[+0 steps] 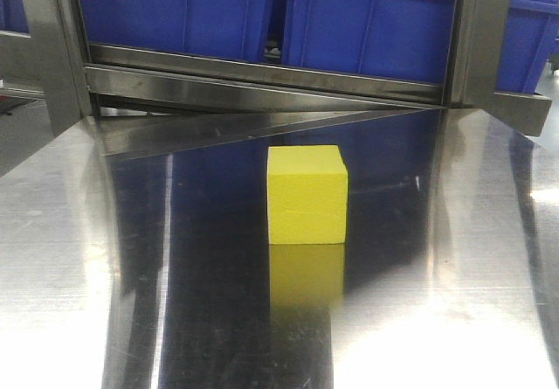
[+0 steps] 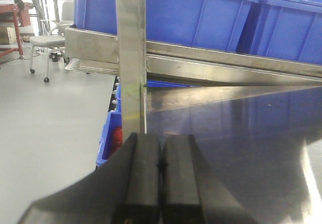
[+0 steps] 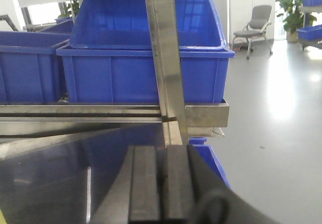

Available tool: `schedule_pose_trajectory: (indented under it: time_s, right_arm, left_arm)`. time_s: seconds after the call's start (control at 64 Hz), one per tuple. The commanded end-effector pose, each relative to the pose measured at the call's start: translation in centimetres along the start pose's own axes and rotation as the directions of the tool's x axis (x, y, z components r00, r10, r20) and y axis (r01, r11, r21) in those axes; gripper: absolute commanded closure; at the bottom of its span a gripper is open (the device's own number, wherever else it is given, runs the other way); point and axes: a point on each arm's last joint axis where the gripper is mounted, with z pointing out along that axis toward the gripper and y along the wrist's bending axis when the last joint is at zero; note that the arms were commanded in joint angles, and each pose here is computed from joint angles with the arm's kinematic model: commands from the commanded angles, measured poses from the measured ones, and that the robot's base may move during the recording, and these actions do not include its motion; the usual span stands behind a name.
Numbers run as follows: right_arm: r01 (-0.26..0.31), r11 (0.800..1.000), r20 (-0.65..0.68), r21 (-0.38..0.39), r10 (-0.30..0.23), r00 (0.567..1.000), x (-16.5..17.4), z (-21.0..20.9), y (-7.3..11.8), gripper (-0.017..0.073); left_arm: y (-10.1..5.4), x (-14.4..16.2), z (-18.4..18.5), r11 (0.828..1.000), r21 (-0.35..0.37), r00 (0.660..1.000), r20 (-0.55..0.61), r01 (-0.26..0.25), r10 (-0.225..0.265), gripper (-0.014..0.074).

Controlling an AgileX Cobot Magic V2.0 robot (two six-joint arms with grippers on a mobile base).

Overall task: Place yellow foam block on left shelf second layer
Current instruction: 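Move the right gripper above the yellow foam cube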

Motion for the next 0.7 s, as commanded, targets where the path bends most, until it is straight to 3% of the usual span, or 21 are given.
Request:
schedule_pose_trajectory:
  time_s: [0.0, 0.125, 0.219, 0.297, 0.593, 0.687]
  right_arm:
    - [-0.007, 1.000, 0.009, -0.016, 0.007, 1.000, -3.2, 1.0, 0.6, 0.0472]
    - [0.012, 0.999, -0.135, -0.051, -0.019, 0.991, -4.7, 3.6, 1.3, 0.0281]
    - [0.058, 0.993, -0.237, -0.101, -0.081, 0.968, -4.9, 5.7, 2.0, 0.0138]
    - [0.080, 0.984, -0.313, -0.157, -0.126, 0.941, -4.6, 7.3, 2.8, 0.0069]
    - [0.066, 0.942, -0.503, -0.329, -0.235, 0.832, -4.4, 11.9, 6.9, 0.0052]
    - [0.062, 0.928, -0.515, -0.367, -0.258, 0.818, -4.8, 13.1, 8.2, 0.0050]
  left_arm:
    - [-0.1, 0.2, 0.1, 1.000, 0.018, 0.999, 0.052, 0.011, -0.012, 0.0457]
    - [-0.1, 0.2, 0.1, 1.000, 0.018, 0.999, 0.052, 0.011, -0.012, 0.0457]
    - [-0.1, 0.2, 0.1, 1.000, 0.018, 0.999, 0.052, 0.011, -0.012, 0.0457]
    - [-0.1, 0.2, 0.1, 1.000, 0.018, 0.999, 0.052, 0.011, -0.012, 0.0457]
    - [-0.1, 0.2, 0.1, 1.000, 0.018, 0.999, 0.052, 0.011, -0.012, 0.0457]
    - [-0.1, 0.2, 0.1, 1.000, 0.018, 0.999, 0.052, 0.011, -0.012, 0.0457]
